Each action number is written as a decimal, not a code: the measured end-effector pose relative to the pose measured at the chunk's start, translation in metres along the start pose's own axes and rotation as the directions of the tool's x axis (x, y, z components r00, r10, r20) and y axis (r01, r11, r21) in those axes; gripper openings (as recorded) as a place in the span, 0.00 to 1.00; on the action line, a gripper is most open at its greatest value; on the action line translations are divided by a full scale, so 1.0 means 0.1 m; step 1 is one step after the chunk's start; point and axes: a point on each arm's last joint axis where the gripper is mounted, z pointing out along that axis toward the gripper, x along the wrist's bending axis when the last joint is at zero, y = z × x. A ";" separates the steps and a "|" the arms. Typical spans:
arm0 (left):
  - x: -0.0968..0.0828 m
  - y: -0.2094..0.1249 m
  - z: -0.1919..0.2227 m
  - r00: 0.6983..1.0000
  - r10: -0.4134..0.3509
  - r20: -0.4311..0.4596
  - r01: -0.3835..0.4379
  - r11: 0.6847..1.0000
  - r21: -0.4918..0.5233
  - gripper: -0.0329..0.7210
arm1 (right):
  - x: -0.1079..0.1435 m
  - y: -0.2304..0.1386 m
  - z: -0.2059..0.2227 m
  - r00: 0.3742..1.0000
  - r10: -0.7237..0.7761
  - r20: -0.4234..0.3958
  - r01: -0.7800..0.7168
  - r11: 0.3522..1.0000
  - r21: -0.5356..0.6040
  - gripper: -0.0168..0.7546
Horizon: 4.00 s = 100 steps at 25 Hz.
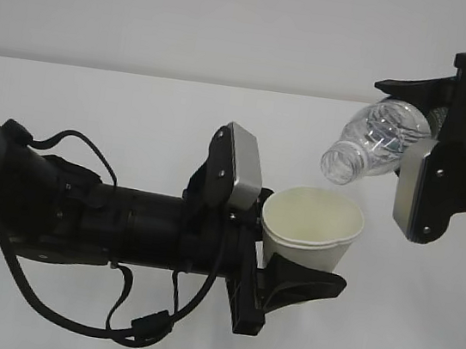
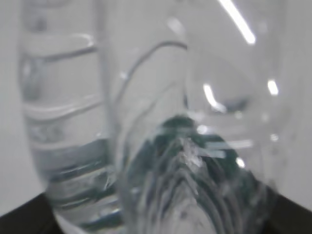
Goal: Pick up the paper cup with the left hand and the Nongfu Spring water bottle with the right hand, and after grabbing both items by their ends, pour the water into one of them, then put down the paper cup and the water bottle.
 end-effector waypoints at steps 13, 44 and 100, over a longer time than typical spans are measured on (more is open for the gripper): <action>-0.01 -0.01 0.00 1.000 0.010 0.015 -0.010 1.000 0.007 0.64 | 0.00 0.00 0.00 0.999 -0.033 0.000 0.033 0.999 0.000 0.66; -0.01 -0.01 0.00 1.000 0.011 0.016 -0.011 1.000 0.008 0.63 | -0.03 0.01 0.00 0.999 -0.045 0.027 0.045 0.999 -0.013 0.66; 0.03 0.00 0.00 1.000 -0.015 -0.028 0.015 1.000 0.003 0.61 | -0.14 -0.01 0.03 0.996 -0.061 0.071 0.062 0.998 -0.013 0.66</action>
